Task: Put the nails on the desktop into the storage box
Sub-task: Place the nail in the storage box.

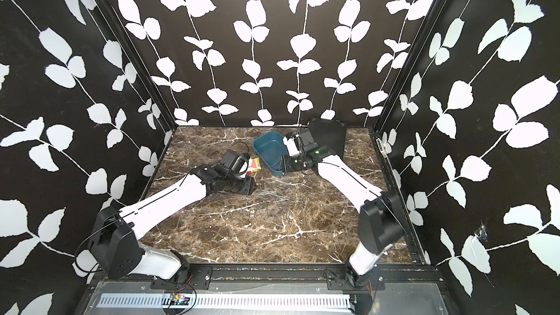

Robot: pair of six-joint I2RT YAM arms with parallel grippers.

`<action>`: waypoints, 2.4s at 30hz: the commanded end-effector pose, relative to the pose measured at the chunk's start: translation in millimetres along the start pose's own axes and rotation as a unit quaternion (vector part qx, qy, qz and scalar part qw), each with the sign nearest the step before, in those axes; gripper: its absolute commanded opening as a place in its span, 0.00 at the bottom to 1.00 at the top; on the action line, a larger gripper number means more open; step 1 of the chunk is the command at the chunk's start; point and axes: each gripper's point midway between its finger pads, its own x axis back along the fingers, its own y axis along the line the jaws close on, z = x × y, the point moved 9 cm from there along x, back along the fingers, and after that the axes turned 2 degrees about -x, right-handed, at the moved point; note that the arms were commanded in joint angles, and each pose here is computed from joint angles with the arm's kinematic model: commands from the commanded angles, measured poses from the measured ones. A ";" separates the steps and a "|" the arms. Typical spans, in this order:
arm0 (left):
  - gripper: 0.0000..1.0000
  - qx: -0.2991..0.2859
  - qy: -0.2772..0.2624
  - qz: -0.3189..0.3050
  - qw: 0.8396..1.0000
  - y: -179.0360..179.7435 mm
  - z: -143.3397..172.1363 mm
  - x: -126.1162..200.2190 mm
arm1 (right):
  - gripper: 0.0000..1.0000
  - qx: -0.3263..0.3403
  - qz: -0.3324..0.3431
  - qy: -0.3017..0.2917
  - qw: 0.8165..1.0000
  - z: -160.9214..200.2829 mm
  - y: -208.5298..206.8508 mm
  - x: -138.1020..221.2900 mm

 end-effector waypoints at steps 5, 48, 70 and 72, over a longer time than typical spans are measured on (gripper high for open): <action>0.45 -0.004 0.007 -0.017 1.000 8.2 13.7 25.5 | 0.00 -0.196 0.000 -0.096 0.976 -52.6 -7.3 -42.4; 0.46 0.008 0.049 0.002 0.999 14.8 38.1 -13.3 | 0.32 -0.163 0.054 -0.059 0.983 -42.6 -12.9 -24.5; 0.42 -0.062 0.117 0.007 0.991 -46.6 52.3 -80.4 | 0.37 -0.065 0.092 0.043 0.993 110.7 -48.5 56.1; 0.42 -0.070 0.124 0.011 0.990 -53.7 54.4 -84.5 | 0.37 -0.064 0.095 0.050 0.992 116.6 -50.8 57.1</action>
